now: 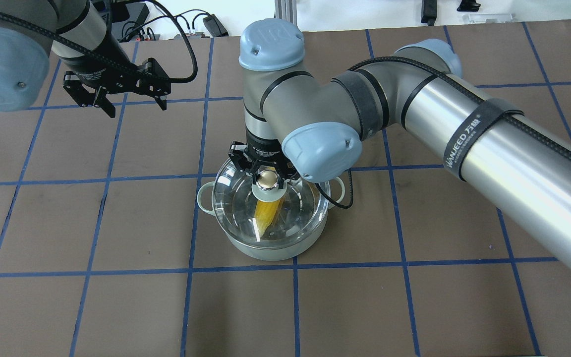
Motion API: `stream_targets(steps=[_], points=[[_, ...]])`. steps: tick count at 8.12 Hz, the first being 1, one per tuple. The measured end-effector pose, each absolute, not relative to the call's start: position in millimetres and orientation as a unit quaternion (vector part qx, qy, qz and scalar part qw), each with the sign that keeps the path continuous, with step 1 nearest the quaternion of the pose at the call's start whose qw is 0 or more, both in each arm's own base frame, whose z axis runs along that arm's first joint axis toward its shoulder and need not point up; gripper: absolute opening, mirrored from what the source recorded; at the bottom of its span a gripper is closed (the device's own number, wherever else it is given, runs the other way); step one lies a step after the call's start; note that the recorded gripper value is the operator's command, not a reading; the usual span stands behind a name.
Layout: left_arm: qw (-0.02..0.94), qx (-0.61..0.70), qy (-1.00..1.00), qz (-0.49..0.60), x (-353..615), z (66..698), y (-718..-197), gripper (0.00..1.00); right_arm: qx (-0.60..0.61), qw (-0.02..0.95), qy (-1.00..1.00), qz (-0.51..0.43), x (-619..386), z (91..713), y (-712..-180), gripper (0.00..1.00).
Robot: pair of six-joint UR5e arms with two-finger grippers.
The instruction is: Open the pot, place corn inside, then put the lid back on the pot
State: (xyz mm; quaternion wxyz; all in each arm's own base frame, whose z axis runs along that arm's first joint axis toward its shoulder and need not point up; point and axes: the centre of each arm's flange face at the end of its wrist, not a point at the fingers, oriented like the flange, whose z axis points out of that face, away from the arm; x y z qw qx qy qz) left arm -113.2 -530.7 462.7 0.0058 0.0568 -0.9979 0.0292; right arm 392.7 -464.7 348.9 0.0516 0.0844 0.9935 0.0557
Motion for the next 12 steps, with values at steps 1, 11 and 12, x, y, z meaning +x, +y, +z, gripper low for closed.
stream_targets(steps=[1,11,12], points=[[0.005,0.056,-0.998,0.029,-113.3,463.4,-530.1,1.0,0.084,0.053,0.994,0.054,393.0,350.4,-465.2,0.2],[-0.007,0.056,-0.998,0.028,-110.8,460.8,-531.6,1.0,0.082,0.053,0.994,0.053,393.3,349.7,-466.0,0.38],[-0.007,0.056,-0.998,0.028,-110.8,460.6,-531.7,1.0,0.083,0.053,0.994,0.053,393.4,349.7,-466.0,0.12]])
